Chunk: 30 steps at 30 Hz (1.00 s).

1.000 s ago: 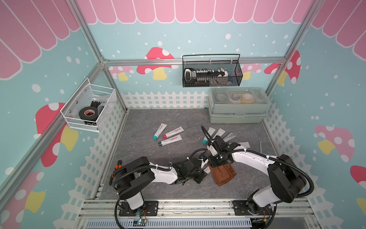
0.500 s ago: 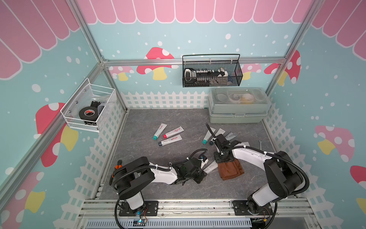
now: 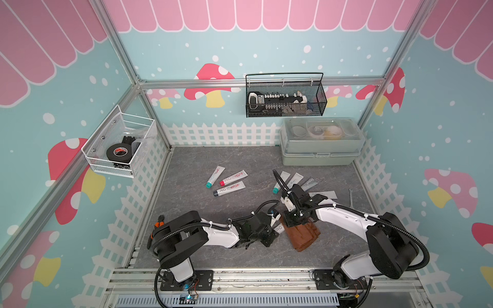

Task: Wipe the surface of the toothpaste tube
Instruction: Wipe the dirt from the toothpaste tube.

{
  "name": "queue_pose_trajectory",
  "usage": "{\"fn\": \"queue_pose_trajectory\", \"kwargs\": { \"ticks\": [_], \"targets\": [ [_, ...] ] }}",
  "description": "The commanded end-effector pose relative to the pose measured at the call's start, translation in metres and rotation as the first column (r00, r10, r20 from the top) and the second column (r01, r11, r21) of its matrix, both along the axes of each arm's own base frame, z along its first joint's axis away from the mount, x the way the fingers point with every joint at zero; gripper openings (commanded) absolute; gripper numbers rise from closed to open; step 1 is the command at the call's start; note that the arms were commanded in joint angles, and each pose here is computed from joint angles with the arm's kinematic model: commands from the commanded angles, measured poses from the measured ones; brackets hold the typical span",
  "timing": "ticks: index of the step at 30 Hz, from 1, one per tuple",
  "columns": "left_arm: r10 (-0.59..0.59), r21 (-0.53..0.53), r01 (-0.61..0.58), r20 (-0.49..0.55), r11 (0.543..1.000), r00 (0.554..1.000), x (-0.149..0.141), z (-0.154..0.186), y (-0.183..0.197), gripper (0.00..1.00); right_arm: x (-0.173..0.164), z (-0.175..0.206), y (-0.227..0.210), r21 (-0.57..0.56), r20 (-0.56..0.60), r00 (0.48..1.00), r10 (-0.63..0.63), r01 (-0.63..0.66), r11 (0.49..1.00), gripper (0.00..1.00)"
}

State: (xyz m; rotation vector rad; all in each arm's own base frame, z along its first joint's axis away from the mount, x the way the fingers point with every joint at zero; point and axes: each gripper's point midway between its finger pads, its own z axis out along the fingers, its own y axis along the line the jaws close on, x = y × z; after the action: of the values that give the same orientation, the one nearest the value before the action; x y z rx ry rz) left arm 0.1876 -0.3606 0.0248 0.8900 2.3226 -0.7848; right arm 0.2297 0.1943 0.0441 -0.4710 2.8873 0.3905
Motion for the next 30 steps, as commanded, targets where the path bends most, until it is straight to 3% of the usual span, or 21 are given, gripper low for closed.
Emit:
{"fn": "queue_pose_trajectory", "kwargs": {
  "ticks": [1,6,12,18,24,28,30],
  "targets": [
    [0.027,0.072,-0.026,-0.015,0.997,1.000,-0.002,-0.012,0.015,0.28,-0.007,-0.028,-0.057,-0.290,-0.034,0.998,-0.061,0.048,0.956,0.12],
    [0.036,0.069,-0.035,-0.008,0.997,0.999,-0.002,-0.011,0.017,0.28,0.009,-0.029,-0.085,-0.384,0.031,0.991,-0.130,0.131,0.914,0.12],
    [0.035,0.070,-0.035,-0.011,0.997,0.999,-0.003,-0.014,0.018,0.28,0.014,-0.031,-0.086,-0.383,0.031,0.990,-0.136,0.138,0.913,0.12],
    [0.034,0.070,-0.033,-0.012,0.997,0.999,-0.002,-0.015,0.017,0.28,-0.008,-0.026,-0.025,-0.075,-0.102,0.994,-0.031,0.023,0.997,0.12],
    [0.034,0.071,-0.033,-0.012,0.997,0.999,-0.001,-0.015,0.016,0.28,-0.037,-0.003,0.019,0.115,-0.149,0.985,0.085,-0.068,0.991,0.12],
    [0.034,0.073,-0.033,-0.014,0.997,0.999,-0.001,-0.015,0.016,0.28,-0.037,-0.006,0.017,0.098,-0.149,0.985,0.087,-0.073,0.993,0.12],
    [0.035,0.073,-0.034,-0.012,0.997,0.999,-0.001,-0.015,0.016,0.28,-0.028,-0.016,-0.003,-0.033,-0.120,0.992,0.049,-0.054,0.998,0.12]
  ]
}}
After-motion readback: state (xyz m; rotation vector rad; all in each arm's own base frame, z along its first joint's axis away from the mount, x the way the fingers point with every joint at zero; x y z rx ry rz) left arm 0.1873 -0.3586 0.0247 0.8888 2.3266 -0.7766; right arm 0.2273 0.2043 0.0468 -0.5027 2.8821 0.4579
